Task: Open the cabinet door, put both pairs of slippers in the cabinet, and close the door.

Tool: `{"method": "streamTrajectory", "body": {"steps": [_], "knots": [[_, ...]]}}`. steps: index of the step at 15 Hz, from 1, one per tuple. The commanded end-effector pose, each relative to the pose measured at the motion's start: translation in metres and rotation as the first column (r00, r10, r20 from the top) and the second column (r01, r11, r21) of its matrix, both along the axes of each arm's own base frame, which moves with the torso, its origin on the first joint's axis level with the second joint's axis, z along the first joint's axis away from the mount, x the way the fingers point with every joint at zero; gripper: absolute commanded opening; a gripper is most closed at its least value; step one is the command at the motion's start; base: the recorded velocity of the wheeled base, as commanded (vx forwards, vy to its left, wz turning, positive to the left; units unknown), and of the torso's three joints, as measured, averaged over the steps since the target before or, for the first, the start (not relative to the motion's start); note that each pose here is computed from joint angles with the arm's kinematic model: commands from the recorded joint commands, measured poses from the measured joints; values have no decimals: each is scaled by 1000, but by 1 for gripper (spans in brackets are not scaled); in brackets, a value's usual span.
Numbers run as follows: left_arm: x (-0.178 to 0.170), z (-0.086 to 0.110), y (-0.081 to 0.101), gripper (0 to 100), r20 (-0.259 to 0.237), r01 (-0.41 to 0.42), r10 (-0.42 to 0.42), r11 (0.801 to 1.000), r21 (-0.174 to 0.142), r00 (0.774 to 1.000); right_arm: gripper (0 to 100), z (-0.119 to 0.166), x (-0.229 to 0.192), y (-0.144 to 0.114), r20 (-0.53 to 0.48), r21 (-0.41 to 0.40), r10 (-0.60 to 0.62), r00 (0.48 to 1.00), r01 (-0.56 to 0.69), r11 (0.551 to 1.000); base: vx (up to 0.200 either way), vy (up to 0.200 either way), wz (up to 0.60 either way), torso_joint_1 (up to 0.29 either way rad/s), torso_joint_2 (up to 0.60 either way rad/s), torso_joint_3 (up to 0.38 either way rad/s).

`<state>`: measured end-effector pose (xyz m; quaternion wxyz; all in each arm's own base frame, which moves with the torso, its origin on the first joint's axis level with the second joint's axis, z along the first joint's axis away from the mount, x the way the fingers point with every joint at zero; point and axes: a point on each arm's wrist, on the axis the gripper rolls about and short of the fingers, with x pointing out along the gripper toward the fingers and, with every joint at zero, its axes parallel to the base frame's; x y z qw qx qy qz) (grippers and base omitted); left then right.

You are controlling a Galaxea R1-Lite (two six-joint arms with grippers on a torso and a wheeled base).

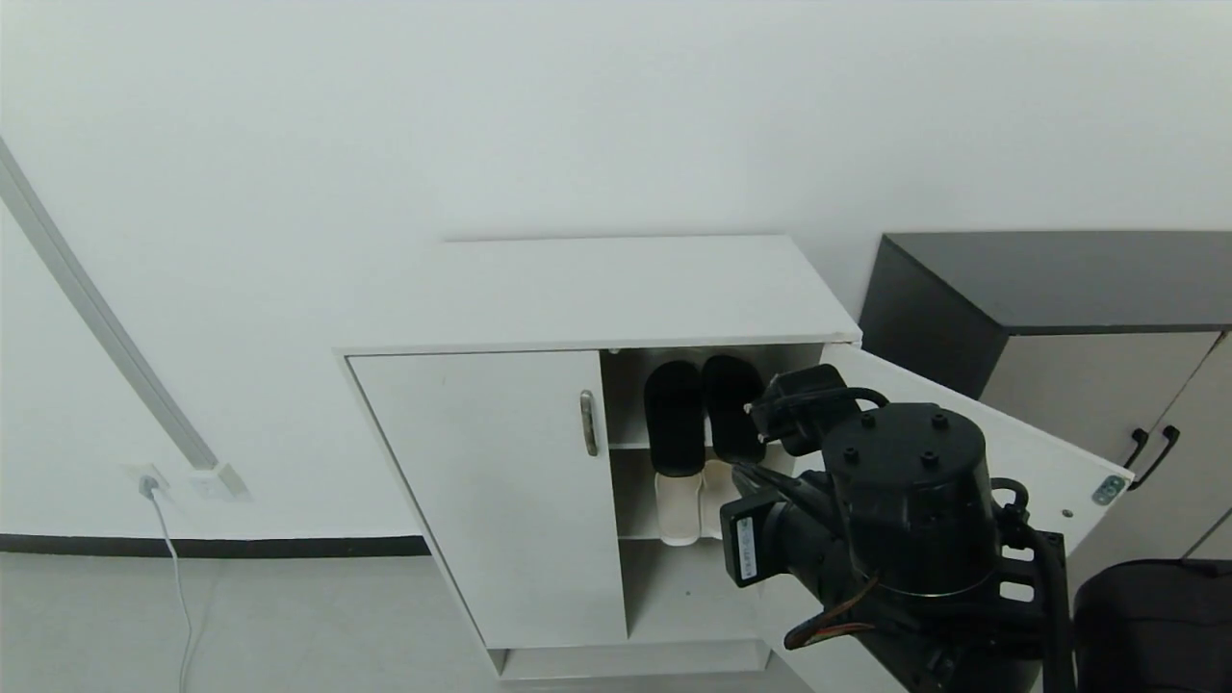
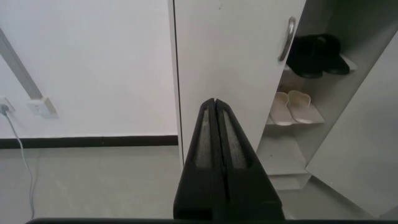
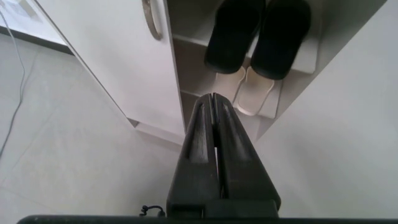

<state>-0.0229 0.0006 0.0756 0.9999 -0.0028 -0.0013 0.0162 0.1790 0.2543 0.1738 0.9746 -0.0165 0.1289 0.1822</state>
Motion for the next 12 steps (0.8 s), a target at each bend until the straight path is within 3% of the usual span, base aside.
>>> {"method": "streamTrajectory", "body": {"steps": [1,12], "knots": [[0,0,0,0,-1,0,0,1000,-1,1000,0,1,0,0,3,4,0,1000,0,1000,0,0,0,207,-525,-305],[0,0,0,0,-1,0,0,1000,-1,1000,0,-2,0,-2,-2,-14,1,1000,-1,1000,0,0,0,238,-549,-310]]}}
